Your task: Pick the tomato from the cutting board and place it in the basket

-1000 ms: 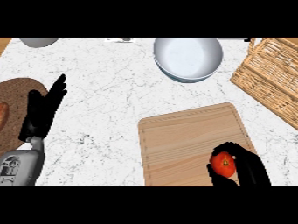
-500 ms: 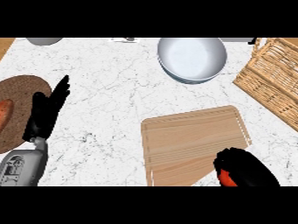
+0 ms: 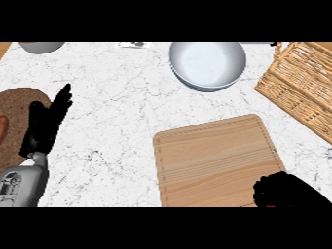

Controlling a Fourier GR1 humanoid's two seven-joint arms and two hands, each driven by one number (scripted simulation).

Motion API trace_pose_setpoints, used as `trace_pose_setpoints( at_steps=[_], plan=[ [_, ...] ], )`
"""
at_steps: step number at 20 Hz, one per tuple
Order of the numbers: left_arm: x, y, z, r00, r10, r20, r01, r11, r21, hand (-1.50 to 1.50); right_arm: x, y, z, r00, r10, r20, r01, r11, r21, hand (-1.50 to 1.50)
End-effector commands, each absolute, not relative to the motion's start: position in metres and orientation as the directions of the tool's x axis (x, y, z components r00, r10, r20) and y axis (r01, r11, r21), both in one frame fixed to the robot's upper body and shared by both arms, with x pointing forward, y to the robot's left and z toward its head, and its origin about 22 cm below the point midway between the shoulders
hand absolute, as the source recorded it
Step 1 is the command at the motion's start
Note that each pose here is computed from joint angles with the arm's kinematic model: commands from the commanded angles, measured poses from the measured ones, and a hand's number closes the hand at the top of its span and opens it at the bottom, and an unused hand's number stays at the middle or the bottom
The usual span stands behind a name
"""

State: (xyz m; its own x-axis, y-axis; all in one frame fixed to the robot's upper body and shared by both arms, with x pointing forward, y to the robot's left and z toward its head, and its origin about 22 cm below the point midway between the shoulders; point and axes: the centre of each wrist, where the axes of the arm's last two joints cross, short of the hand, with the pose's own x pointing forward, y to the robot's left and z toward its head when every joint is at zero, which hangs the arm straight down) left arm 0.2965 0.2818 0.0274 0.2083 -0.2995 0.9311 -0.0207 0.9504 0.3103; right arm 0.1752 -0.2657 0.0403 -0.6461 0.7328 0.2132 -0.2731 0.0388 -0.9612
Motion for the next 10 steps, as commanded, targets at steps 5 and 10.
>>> trace_pose_setpoints(
  at_steps=[5, 10],
  plan=[
    [0.286, 0.286, 0.018, 0.226, -0.297, 0.928, -0.013, 0.951, 0.307, 0.00, 0.146, -0.265, 0.104, -0.597, 0.535, 0.598, -0.401, 0.447, -0.800, 1.50],
    [0.291, 0.282, 0.022, 0.210, -0.305, 0.929, -0.037, 0.947, 0.319, 0.00, 0.136, -0.281, 0.167, -0.592, 0.493, 0.638, -0.327, 0.577, -0.748, 1.50]
  ],
)
